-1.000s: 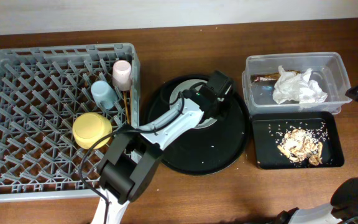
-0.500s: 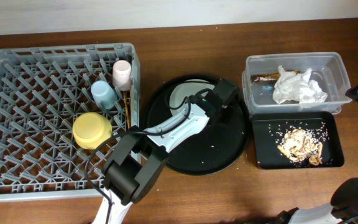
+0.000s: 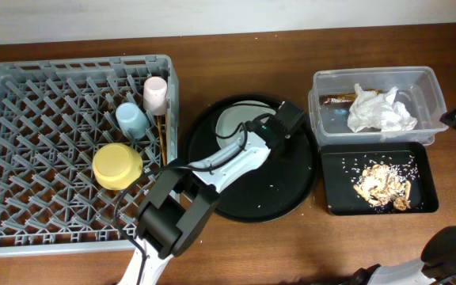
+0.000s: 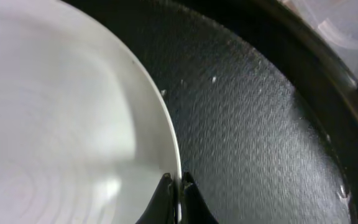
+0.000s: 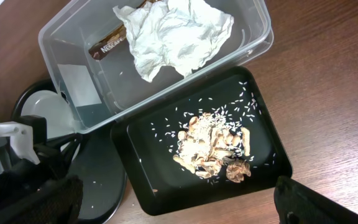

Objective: Sort waste into correct bins and load items into the dishwasher rack
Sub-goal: 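Lift the white plate and stand it upright in the rack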

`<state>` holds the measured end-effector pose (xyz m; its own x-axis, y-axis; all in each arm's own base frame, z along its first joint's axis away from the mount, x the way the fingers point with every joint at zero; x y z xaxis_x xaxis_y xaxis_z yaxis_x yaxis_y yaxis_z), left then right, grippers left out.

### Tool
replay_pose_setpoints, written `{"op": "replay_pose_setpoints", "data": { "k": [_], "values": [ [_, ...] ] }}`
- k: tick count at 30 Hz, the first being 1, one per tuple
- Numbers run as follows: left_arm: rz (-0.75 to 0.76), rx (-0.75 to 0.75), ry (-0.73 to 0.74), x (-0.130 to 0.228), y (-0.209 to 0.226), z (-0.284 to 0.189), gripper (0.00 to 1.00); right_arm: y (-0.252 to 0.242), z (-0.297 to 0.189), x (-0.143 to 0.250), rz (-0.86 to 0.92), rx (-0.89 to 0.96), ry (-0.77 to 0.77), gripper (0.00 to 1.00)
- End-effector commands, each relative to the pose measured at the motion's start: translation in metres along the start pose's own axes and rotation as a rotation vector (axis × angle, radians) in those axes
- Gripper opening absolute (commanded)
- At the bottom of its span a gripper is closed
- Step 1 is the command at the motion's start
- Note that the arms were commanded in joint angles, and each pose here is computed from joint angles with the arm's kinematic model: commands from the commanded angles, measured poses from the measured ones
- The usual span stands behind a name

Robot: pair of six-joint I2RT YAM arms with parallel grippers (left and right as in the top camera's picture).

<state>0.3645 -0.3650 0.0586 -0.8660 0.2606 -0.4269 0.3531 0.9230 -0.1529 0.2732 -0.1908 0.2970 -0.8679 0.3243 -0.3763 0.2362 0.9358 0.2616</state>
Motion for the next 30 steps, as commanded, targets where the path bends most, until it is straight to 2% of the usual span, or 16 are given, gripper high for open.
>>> {"op": "replay_pose_setpoints", "data": {
  "k": [1, 5, 6, 10, 13, 18, 21, 23, 27, 30],
  "values": [
    [-0.013, 0.083, -0.117, -0.043, -0.020, -0.072, 0.00, -0.001, -0.005, -0.003, 0.003, 0.014, -0.016, 0.98],
    [-0.030, 0.170, -0.304, -0.084, -0.027, -0.190, 0.00, -0.001, -0.005, -0.003, 0.003, 0.014, -0.016, 0.98],
    [-0.043, 0.196, -0.376, -0.091, -0.021, -0.239, 0.00, -0.001, -0.005, -0.003, 0.003, 0.014, -0.016, 0.98],
    [-0.102, 0.204, -0.497, -0.089, 0.019, -0.331, 0.00, -0.001, -0.005, -0.003, 0.003, 0.014, -0.016, 0.98],
    [-0.166, 0.228, -0.507, -0.075, 0.062, -0.377, 0.00, -0.001, -0.005, -0.003, 0.003, 0.014, -0.016, 0.98],
    [-0.295, 0.427, -0.374, -0.050, 0.119, -0.402, 0.00, -0.001, -0.005, -0.003, 0.003, 0.014, -0.016, 0.98],
    [-0.321, 0.617, -0.319, -0.046, 0.147, -0.404, 0.00, -0.001, -0.005, -0.003, 0.003, 0.014, -0.016, 0.98],
    [-0.390, 0.745, -0.283, -0.043, 0.170, -0.397, 0.00, -0.001, -0.005, -0.003, 0.003, 0.014, -0.016, 0.98],
    [-0.541, 0.784, -0.260, -0.031, 0.218, -0.365, 0.00, -0.001, -0.005, -0.003, 0.003, 0.014, -0.016, 0.98],
    [-0.590, 0.861, -0.259, -0.020, 0.236, -0.349, 0.00, -0.001, -0.005, -0.003, 0.003, 0.014, -0.016, 0.98]
  ]
}}
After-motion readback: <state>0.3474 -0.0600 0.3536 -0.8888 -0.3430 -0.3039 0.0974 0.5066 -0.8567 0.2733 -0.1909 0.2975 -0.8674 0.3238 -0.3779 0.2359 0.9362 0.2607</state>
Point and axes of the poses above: each gripper's point midway between its finger pads, its own z axis out along the fingers, its own y axis along the line the jaws close on, x = y × z, the point moved 4 cm from there along -z, back along the fingers, and after that the axes turned 12 degrees about -z, right-handed, at the moved point
